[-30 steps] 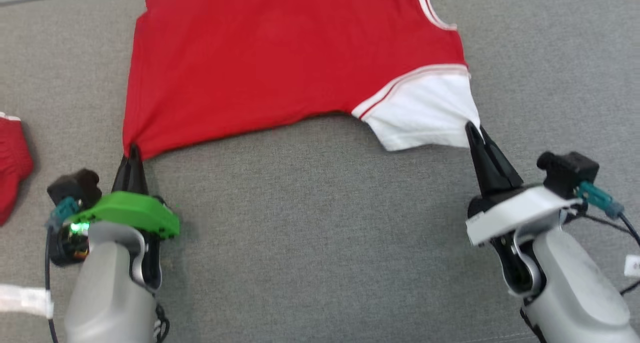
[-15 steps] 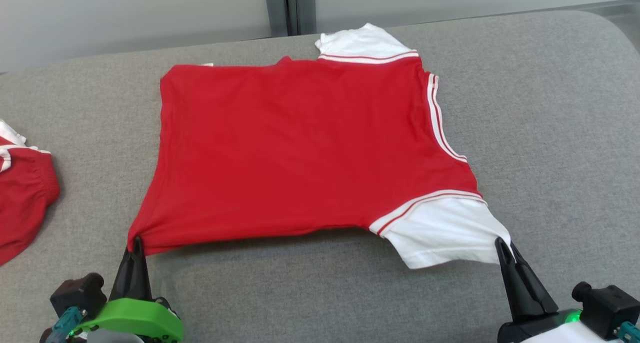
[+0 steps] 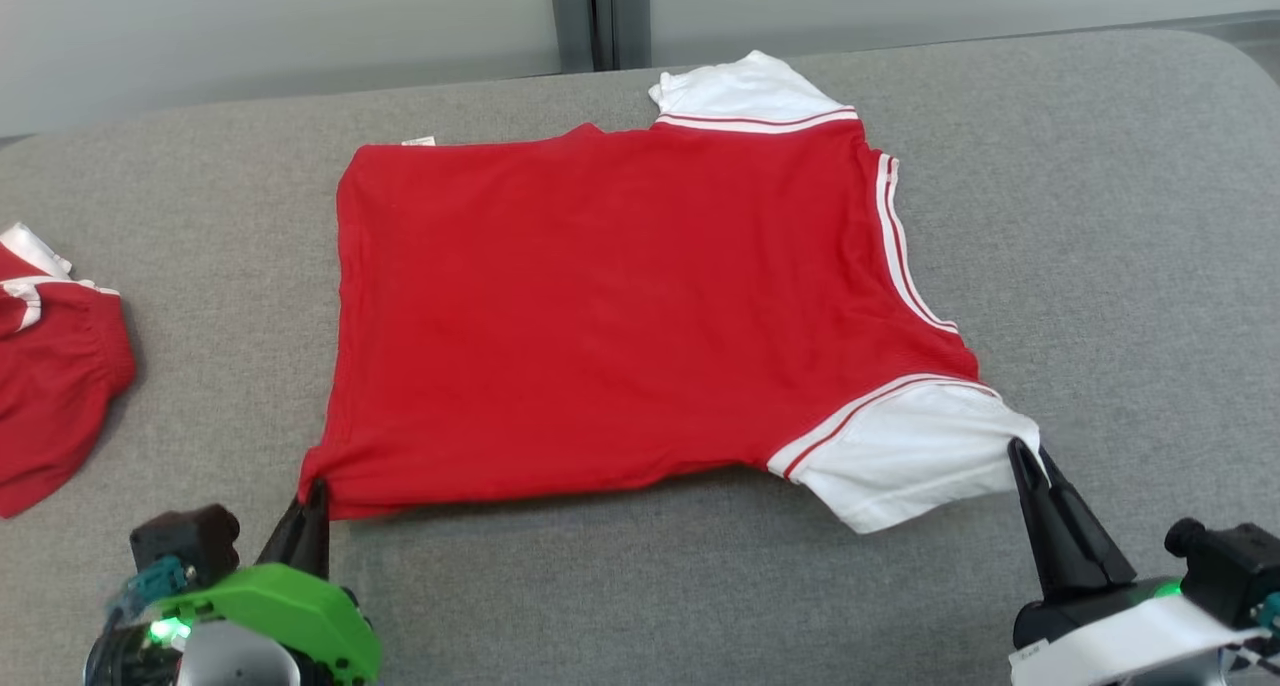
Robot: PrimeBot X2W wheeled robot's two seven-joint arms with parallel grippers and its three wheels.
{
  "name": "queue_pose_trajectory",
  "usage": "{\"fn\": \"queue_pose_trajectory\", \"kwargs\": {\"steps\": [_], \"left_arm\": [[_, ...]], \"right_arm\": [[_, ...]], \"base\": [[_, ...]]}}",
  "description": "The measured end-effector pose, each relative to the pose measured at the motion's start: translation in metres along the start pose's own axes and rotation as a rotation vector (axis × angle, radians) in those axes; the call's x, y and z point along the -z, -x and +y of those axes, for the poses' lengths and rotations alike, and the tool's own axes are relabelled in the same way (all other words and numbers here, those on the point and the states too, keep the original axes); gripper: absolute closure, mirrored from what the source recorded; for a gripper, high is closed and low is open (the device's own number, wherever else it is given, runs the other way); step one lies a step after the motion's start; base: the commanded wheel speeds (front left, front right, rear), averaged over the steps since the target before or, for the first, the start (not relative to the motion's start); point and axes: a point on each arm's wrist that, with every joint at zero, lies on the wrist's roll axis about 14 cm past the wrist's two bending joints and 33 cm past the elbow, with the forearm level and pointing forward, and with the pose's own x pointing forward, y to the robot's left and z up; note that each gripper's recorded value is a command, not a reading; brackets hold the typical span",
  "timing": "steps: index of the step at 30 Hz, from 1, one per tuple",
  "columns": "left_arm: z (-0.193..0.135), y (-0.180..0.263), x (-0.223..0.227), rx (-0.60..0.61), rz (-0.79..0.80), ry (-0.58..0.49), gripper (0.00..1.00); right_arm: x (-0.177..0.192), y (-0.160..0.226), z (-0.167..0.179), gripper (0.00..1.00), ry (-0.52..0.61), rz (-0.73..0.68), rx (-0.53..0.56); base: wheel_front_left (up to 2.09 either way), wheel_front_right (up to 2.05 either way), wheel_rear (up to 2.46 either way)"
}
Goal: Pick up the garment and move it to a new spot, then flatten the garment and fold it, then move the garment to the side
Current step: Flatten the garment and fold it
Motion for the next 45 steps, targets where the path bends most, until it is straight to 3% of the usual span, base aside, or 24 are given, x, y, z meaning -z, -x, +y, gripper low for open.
{"fn": "queue_pose_trajectory", "kwargs": {"steps": [5, 6, 9, 18, 19, 20, 21, 27, 33, 38, 45], "left_arm": [[-0.007, -0.026, 0.001, 0.03, 0.099, 0.031, 1.0], [-0.008, -0.053, 0.005, 0.047, 0.189, 0.059, 1.0], [-0.004, -0.082, -0.002, 0.047, 0.201, 0.077, 1.0], [-0.002, -0.106, -0.007, 0.048, 0.174, 0.078, 1.0], [-0.002, -0.107, -0.004, 0.05, 0.183, 0.083, 0.81], [-0.001, -0.107, -0.002, 0.048, 0.186, 0.086, 0.14], [-0.001, -0.107, -0.002, 0.047, 0.179, 0.087, 0.0], [-0.004, -0.109, -0.015, 0.046, 0.075, 0.096, 0.0], [0.0, -0.098, -0.057, 0.007, -0.207, 0.033, 0.0], [-0.001, -0.078, -0.069, -0.017, -0.359, -0.041, 0.0], [-0.008, -0.052, -0.058, -0.022, -0.394, -0.081, 0.0]], "right_arm": [[0.003, -0.029, -0.006, 1.0, 0.034, 0.028, -0.033], [0.008, -0.065, -0.017, 1.0, 0.059, 0.051, -0.051], [0.016, -0.111, -0.027, 1.0, 0.051, 0.061, -0.058], [0.036, -0.147, -0.036, 1.0, 0.019, 0.1, -0.051], [0.038, -0.149, -0.036, 0.97, 0.017, 0.103, -0.051], [0.038, -0.151, -0.035, 0.56, 0.013, 0.097, -0.052], [0.037, -0.153, -0.035, 0.0, 0.008, 0.09, -0.052], [0.025, -0.159, -0.03, 0.0, 0.037, 0.016, -0.075], [-0.01, -0.157, -0.028, 0.0, 0.146, -0.098, -0.084], [-0.02, -0.134, -0.02, 0.0, 0.187, -0.143, -0.082], [-0.013, -0.094, -0.015, 0.0, 0.185, -0.131, -0.059]], "base": [[0.0, 0.0, 0.0], [0.0, 0.0, 0.0], [0.0, 0.0, 0.0], [0.0, 0.0, 0.0], [0.0, 0.0, 0.0], [0.0, 0.0, 0.0], [0.0, 0.0, 0.0], [0.0, 0.0, 0.0], [0.0, 0.0, 0.0], [0.0, 0.0, 0.0], [0.0, 0.0, 0.0]]}}
